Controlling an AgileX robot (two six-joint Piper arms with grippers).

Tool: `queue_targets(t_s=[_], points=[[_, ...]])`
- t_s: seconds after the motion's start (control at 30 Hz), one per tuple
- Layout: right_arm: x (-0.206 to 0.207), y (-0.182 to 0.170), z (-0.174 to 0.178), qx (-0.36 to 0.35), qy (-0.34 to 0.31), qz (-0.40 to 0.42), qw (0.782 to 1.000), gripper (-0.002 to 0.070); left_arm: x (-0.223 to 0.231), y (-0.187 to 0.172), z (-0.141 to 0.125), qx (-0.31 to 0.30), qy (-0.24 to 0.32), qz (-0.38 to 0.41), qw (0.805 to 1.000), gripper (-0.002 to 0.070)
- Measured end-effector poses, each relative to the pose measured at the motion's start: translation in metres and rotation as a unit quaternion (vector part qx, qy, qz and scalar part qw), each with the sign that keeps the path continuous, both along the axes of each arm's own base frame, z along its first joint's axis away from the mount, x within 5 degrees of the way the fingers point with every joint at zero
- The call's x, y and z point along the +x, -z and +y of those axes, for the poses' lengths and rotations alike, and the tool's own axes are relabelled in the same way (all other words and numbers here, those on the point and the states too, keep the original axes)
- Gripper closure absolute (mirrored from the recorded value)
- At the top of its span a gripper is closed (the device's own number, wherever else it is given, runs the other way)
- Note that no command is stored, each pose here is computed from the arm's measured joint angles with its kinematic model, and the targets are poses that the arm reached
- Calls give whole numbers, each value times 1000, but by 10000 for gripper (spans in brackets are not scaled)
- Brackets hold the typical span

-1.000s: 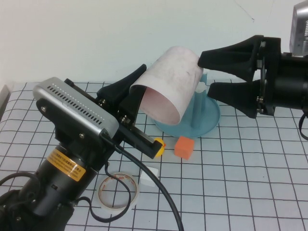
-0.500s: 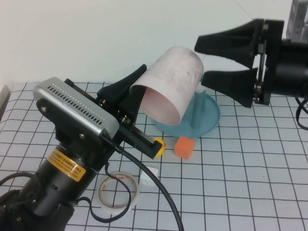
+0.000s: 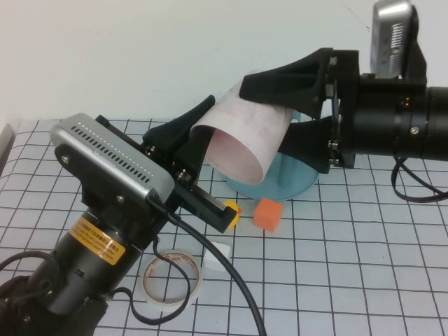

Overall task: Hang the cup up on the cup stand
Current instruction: Adjust the cup with two arms

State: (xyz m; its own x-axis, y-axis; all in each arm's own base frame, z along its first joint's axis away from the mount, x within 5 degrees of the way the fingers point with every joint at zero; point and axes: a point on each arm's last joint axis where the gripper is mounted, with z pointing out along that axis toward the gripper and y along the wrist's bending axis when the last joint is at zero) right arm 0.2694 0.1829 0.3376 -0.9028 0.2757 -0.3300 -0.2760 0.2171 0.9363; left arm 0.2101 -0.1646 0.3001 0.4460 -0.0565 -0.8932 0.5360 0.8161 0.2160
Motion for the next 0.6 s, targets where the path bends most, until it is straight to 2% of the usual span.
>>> queue_targets(t_s=[0.3, 0.53, 0.6], points=[[7, -11, 7, 4, 4, -19, 1000, 14, -1, -1, 0, -7, 6, -3, 1000, 669], [9, -14, 8, 3, 8, -24, 1000, 91, -1, -1, 0, -9, 6, -3, 1000, 669], [9, -15, 8, 3, 9, -25, 1000, 90, -1, -1, 0, -9, 6, -3, 1000, 669]])
